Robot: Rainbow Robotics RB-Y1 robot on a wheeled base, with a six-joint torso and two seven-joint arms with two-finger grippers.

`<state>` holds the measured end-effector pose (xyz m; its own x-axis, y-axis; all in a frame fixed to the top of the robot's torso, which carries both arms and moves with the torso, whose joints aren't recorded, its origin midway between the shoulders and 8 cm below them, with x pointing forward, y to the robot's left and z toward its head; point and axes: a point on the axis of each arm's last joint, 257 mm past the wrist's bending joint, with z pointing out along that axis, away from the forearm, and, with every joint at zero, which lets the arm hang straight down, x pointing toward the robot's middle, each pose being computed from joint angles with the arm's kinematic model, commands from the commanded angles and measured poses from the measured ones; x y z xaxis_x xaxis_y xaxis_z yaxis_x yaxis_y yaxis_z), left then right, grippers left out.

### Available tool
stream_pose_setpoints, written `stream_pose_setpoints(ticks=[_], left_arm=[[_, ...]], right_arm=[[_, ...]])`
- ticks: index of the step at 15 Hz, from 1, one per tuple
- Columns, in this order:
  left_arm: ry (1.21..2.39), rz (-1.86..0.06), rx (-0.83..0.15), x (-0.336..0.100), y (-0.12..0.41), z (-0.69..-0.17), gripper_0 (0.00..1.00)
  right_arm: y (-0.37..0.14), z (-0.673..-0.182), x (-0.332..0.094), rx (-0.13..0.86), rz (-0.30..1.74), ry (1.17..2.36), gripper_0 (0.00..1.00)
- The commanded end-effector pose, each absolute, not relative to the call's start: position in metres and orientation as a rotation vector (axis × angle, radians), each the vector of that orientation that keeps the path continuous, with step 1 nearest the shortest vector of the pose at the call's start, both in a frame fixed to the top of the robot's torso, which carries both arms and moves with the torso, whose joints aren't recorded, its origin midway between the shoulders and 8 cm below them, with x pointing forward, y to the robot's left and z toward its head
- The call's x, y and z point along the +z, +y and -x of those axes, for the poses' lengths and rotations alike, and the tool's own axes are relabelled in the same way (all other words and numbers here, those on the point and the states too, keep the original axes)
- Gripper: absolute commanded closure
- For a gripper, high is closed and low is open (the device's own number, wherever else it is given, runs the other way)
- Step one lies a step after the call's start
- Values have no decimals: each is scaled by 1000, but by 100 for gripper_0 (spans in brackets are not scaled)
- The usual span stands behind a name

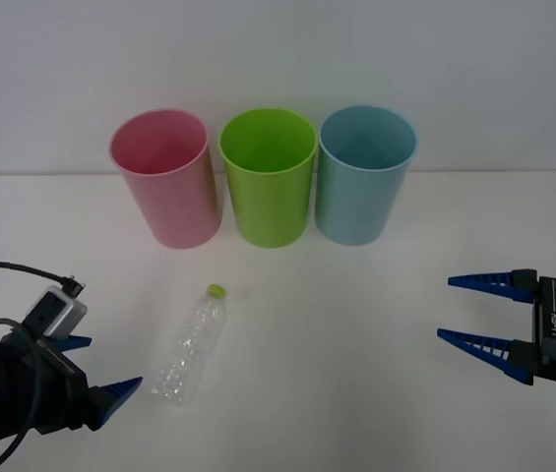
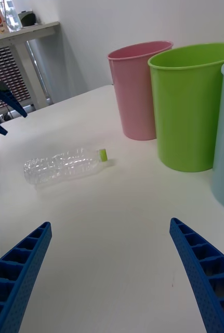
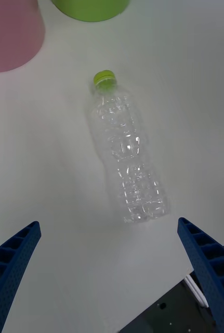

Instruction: Put cans in the blue bin and PET bottles in the pink bin and trash in the green bin.

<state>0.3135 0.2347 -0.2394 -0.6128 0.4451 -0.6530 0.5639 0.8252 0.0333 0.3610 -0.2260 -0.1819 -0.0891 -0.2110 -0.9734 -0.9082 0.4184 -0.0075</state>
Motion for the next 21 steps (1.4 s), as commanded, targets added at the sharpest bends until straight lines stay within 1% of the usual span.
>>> stream_pose_setpoints(ticks=[1,4,7,9,10,11,14,16,17,18,20,21], left_arm=[[2344,-730,-222,-249,237,-320,10],[2360,-750,-226,-263,232,-327,10],[2355,-766,-265,-269,215,-328,10],[2333,-744,-295,-268,202,-340,10],[2319,-744,-271,-268,200,-349,10],[2343,-748,-228,-272,203,-354,10],[2384,-714,-183,-281,204,-355,10],[2403,-726,-189,-289,201,-349,10],[2427,-693,-215,-294,196,-346,10],[2427,-706,-216,-297,192,-346,10],[2428,-669,-244,-305,186,-351,10],[2415,-665,-222,-308,184,-359,10]], right_arm=[[-226,-361,-182,795,1016,1577,22],[-226,-361,-182,795,1016,1577,23],[-226,-361,-182,795,1016,1577,22],[-226,-361,-182,795,1016,1577,22],[-226,-361,-182,795,1016,1577,22],[-226,-361,-182,795,1016,1577,22],[-226,-361,-182,795,1016,1577,23],[-226,-361,-182,795,1016,1577,22],[-226,-361,-182,795,1016,1577,22],[-226,-361,-182,795,1016,1577,22],[-226,-361,-182,795,1016,1577,22],[-226,-361,-182,795,1016,1577,22]])
